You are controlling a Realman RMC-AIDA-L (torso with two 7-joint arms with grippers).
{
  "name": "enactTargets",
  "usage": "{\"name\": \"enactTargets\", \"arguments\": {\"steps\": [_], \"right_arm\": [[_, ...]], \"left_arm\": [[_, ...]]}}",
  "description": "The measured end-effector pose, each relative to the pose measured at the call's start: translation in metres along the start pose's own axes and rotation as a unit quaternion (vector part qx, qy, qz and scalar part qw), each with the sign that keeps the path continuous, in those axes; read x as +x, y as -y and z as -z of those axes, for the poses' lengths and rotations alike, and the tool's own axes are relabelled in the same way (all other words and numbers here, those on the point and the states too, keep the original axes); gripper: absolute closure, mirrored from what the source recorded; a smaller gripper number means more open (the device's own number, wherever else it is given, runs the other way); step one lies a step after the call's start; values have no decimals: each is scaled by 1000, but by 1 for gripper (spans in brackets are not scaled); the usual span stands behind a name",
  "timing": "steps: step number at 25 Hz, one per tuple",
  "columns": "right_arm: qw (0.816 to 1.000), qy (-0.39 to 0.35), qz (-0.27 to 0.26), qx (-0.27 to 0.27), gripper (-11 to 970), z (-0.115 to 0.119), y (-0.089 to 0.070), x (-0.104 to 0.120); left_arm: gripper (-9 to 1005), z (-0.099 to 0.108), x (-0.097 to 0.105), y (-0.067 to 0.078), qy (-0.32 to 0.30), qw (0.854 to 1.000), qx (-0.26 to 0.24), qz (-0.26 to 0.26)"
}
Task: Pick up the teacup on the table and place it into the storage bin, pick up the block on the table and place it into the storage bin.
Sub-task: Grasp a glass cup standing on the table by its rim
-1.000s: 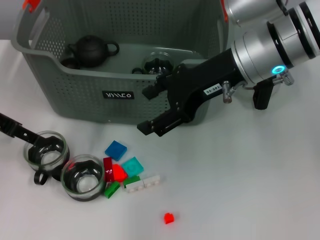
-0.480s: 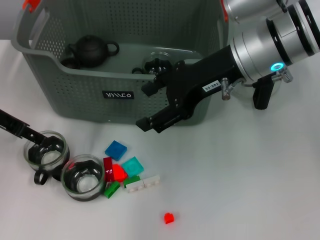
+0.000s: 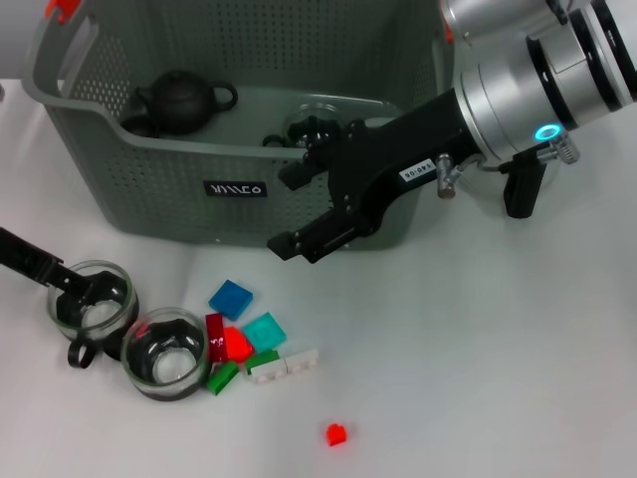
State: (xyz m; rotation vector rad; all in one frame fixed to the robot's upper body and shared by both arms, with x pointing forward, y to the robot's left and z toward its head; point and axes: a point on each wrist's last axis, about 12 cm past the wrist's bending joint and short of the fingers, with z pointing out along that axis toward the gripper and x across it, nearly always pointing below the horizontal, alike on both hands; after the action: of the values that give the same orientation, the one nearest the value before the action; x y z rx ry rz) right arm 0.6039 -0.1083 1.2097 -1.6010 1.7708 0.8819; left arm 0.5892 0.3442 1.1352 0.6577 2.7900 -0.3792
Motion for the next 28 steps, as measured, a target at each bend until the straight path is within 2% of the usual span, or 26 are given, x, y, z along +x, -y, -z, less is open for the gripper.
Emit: {"name": "enactTargets", "arguments": {"steps": [13,25,28], "right_arm": [[1000,-1,1,2,59,-1,0,0],[1000,4,-1,3,59,0,1,-1],[1000,6,0,3,59,0,1,-1]], "left_arm": [[133,-10,-3,9,-13,1000,-2,-9],[606,-13,-4,11,-24,1000,0,-5],[785,-14,-4,12,-29,1000,-1,-7]]}}
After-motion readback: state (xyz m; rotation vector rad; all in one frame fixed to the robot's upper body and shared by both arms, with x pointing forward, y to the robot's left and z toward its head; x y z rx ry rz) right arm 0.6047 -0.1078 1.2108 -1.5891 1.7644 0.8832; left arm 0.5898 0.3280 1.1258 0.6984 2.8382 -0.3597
